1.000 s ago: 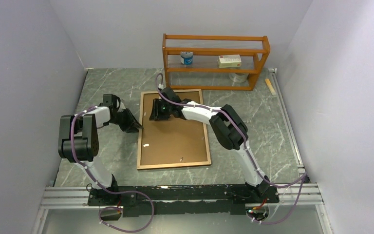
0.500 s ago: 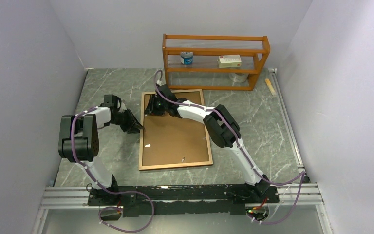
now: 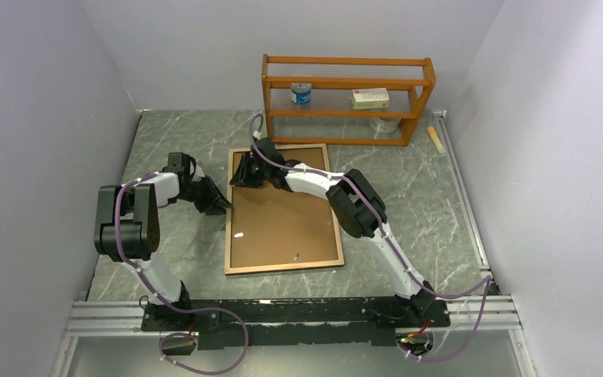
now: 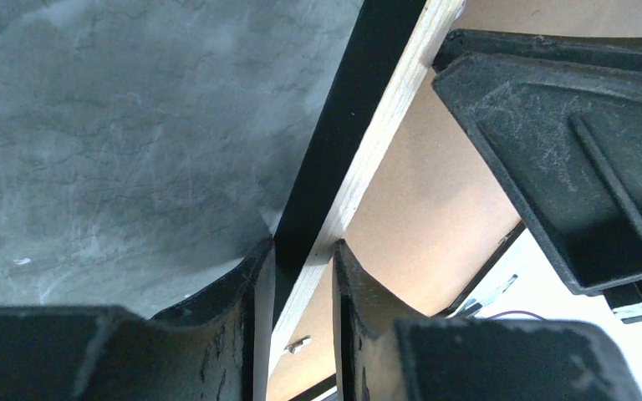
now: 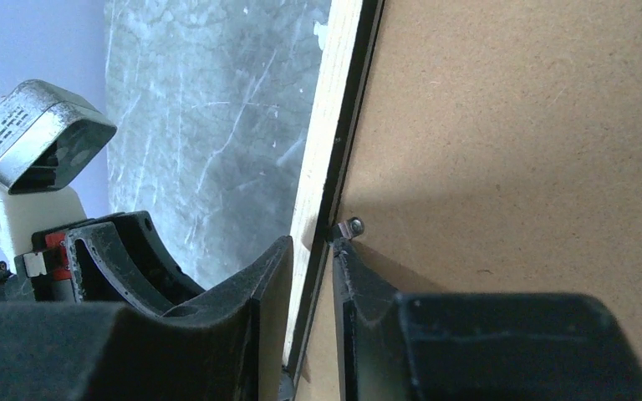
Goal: Put the photo into the frame
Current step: Install the photo frame at the center of the board.
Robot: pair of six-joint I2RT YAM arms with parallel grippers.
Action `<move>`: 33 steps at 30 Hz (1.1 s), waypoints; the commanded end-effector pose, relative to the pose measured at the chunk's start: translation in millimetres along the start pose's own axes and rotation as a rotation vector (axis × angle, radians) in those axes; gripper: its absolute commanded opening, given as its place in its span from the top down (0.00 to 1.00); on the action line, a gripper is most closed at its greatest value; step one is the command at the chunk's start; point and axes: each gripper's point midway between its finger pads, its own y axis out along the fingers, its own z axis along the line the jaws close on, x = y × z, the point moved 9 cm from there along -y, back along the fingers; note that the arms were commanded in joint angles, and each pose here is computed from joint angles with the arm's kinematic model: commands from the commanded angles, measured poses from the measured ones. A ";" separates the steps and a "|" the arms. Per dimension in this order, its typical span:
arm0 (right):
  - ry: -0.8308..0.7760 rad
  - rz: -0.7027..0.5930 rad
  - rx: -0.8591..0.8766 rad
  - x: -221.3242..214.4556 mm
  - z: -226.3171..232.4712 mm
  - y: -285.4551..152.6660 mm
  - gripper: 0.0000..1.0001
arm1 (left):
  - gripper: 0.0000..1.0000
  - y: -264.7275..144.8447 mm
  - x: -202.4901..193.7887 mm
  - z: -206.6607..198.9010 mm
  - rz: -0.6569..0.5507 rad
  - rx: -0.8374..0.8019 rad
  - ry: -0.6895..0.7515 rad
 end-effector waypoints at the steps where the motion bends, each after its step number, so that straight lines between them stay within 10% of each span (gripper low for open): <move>1: -0.002 -0.048 -0.013 -1.1 -5.8 6.0 0.72 | 0.81 16.3 -29.8 24.2 0.125 0.131 -0.073; 14: -0.043 -0.113 0.029 8.9 4.9 -2.6 0.69 | 0.80 16.7 -28.4 22.5 0.128 0.134 -0.075; 27: -0.103 -0.100 -0.035 13.7 30.7 -107.1 0.56 | 0.45 -12.0 -27.2 3.0 0.033 0.091 -0.038; 33: -0.117 0.019 -0.001 -40.4 21.1 -116.5 0.61 | 0.45 -17.2 -47.3 11.5 0.057 0.098 -0.060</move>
